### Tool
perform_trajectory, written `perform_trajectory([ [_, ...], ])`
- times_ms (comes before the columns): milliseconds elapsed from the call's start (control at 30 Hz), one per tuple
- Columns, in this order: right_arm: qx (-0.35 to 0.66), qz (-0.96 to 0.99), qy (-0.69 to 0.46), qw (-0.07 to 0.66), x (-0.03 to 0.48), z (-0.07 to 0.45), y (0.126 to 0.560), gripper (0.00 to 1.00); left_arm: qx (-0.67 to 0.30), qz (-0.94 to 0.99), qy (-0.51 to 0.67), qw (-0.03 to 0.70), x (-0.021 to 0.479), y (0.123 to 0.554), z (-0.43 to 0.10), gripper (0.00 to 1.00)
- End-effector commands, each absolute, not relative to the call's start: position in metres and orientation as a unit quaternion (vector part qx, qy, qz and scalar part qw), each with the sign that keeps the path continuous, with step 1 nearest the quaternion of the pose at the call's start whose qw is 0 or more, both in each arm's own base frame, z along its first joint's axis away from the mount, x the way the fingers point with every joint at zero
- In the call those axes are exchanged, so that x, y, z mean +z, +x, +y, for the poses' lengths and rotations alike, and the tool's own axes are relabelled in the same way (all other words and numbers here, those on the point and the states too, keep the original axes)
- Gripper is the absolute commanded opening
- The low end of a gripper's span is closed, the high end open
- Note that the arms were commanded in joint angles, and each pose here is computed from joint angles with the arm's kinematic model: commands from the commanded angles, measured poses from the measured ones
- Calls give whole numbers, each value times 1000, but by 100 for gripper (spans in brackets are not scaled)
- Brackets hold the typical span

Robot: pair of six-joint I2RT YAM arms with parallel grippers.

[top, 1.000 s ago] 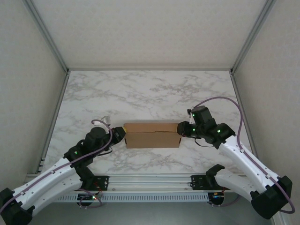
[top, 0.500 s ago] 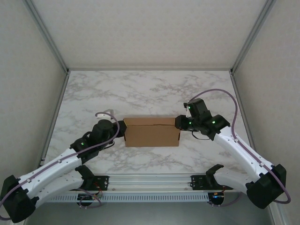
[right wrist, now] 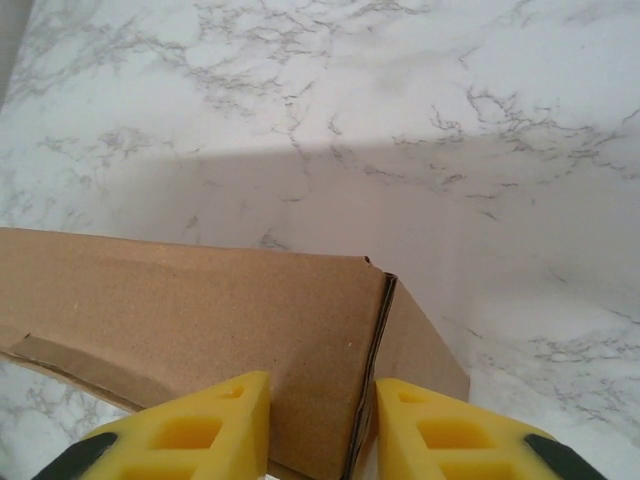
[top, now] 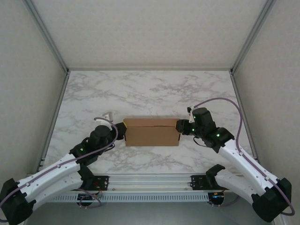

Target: Fold the paper box

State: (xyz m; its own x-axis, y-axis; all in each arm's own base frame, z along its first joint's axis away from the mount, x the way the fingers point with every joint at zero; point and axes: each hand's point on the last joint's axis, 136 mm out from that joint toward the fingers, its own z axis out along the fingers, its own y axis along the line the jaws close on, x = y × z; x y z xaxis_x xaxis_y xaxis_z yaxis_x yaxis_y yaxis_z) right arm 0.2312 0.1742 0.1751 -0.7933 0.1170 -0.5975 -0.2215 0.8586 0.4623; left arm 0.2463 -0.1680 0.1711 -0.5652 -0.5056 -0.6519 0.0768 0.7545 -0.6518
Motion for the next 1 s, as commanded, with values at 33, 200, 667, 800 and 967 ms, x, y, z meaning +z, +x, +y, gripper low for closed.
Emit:
perform_trajectory([
  [33,321,892,-53,315,181,192,212,32,-342,852,-111,381,139,220,-183,20],
  [200,343,882,-54,320,188,190,194,34,-356,854,-109,363,137,204,-189,25],
  [667,306,909,-101,264,151,183,139,34,-370,858,-107,338,117,164,-190,20],
  [800,296,917,-102,248,143,179,128,33,-387,853,-95,335,123,154,-196,20],
  [967,276,928,-104,228,125,176,116,32,-364,873,-87,312,99,142,-197,18],
])
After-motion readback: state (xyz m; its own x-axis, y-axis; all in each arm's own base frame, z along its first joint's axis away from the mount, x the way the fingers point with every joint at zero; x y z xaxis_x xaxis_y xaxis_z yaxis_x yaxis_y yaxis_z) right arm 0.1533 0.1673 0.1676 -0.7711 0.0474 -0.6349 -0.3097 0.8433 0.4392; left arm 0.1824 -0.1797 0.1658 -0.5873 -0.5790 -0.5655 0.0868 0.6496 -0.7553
